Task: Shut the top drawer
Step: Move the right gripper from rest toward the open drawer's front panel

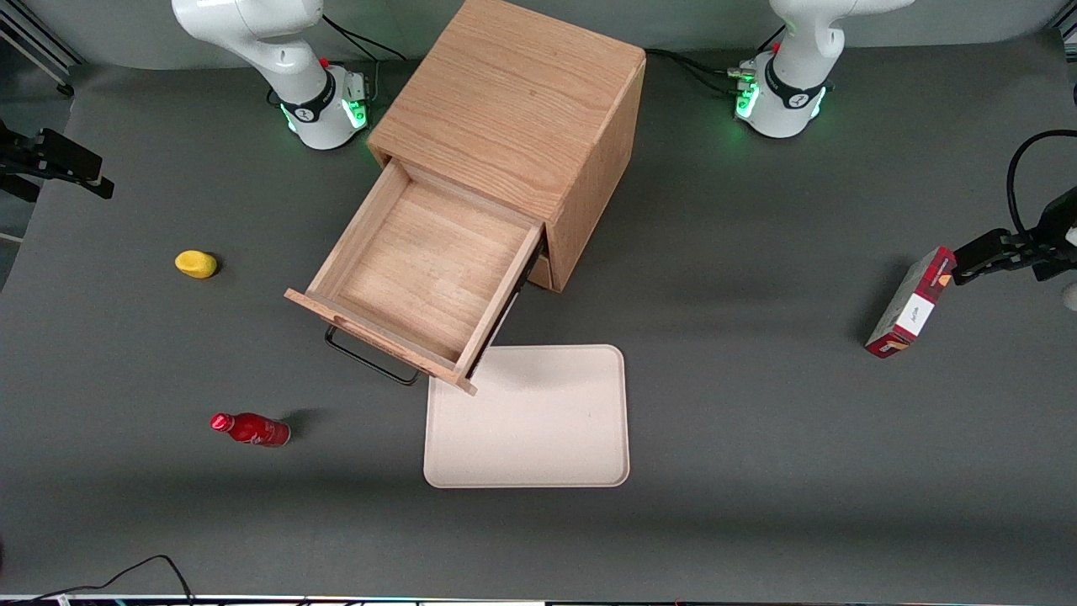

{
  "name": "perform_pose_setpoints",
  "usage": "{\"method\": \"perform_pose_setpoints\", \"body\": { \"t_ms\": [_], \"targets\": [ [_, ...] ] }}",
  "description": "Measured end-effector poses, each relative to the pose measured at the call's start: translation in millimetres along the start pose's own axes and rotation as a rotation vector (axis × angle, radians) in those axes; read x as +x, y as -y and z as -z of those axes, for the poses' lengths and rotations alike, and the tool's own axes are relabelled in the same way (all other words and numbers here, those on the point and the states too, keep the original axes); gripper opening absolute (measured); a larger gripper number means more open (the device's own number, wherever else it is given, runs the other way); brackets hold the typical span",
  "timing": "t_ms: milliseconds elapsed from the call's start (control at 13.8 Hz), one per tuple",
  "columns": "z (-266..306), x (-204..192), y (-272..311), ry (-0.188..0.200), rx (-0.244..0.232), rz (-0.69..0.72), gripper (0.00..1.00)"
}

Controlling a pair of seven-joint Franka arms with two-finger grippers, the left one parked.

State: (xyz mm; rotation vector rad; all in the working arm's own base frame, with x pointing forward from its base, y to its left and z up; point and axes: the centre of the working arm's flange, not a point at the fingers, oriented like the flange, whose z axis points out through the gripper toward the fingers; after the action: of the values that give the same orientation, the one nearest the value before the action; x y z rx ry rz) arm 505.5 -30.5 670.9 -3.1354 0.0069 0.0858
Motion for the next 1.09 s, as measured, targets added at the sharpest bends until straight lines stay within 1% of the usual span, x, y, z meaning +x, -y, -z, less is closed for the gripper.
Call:
{"method": "perform_pose_setpoints", "body": {
  "t_ms": [436, 655, 945, 1091],
  "targets": [
    [0.2, 0.0, 0.2, 0.000, 0.000, 0.000, 1.00],
    [2.2, 0.6, 2.2, -0.010, -0.001, 0.004, 1.00],
    [1.3, 1.7, 2.3, -0.010, -0.001, 0.004, 1.00],
    [2.5, 3.8, 3.1, -0.018, -0.003, 0.006, 1.00]
  ]
}}
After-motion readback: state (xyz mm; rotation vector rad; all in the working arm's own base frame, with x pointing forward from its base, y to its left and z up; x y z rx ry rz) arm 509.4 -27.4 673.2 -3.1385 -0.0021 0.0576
